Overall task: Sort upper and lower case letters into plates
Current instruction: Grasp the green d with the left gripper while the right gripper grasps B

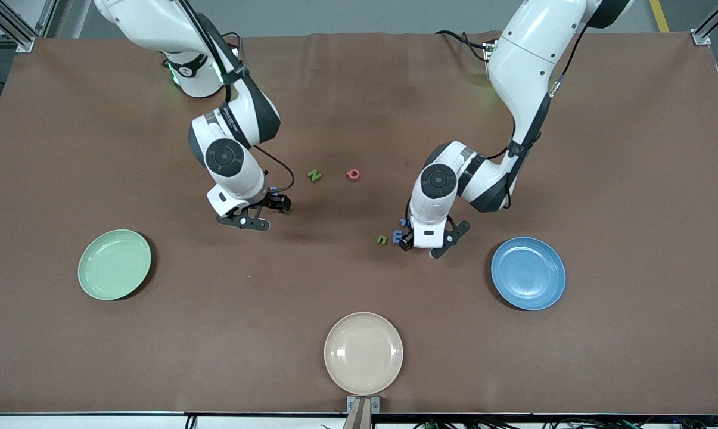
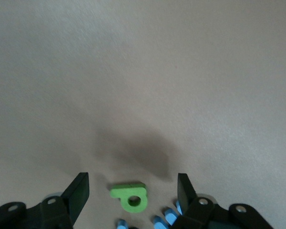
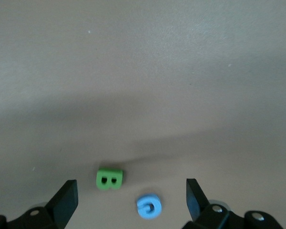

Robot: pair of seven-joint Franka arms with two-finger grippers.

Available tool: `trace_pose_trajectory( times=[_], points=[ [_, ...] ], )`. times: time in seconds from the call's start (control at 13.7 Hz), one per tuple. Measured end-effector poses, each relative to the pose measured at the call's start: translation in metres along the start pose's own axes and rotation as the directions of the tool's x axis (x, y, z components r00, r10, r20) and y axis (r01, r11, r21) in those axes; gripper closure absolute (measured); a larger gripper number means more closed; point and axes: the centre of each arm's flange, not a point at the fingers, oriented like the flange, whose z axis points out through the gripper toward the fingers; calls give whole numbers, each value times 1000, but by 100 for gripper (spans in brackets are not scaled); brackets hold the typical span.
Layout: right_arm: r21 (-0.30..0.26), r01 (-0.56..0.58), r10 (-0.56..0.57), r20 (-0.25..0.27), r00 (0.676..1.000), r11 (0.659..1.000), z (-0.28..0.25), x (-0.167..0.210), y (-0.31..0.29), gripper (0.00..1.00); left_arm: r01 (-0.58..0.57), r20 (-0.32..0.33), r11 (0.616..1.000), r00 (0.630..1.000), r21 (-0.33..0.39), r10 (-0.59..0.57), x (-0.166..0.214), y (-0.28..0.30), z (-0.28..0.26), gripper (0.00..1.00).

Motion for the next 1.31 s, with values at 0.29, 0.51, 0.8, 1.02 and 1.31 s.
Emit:
trace_pose_trajectory(
  times=[0.29, 0.51, 0.8, 1.02, 1.31],
  points=[
    [-11, -26, 26, 8, 1000, 1000, 31, -8, -13, 2, 2, 5, 1000, 1000, 16, -3, -5, -2, 10, 27],
    [-5, -36, 36, 28, 999, 999, 38, -16, -21, 6, 5, 6, 1000, 1000, 17, -5, -5, -2, 10, 35],
    [-7, -32, 32, 40, 999, 999, 47, -23, -29, 18, 25, 15, 1000, 1000, 14, -26, -15, 1, 9, 45],
    [-8, -33, 33, 38, 999, 999, 55, -23, -29, 22, 36, 17, 999, 999, 16, -36, -17, 2, 7, 60],
    [-4, -33, 33, 33, 999, 999, 63, -22, -31, 24, 53, 18, 998, 998, 16, -53, -15, 1, 6, 70]
  ],
)
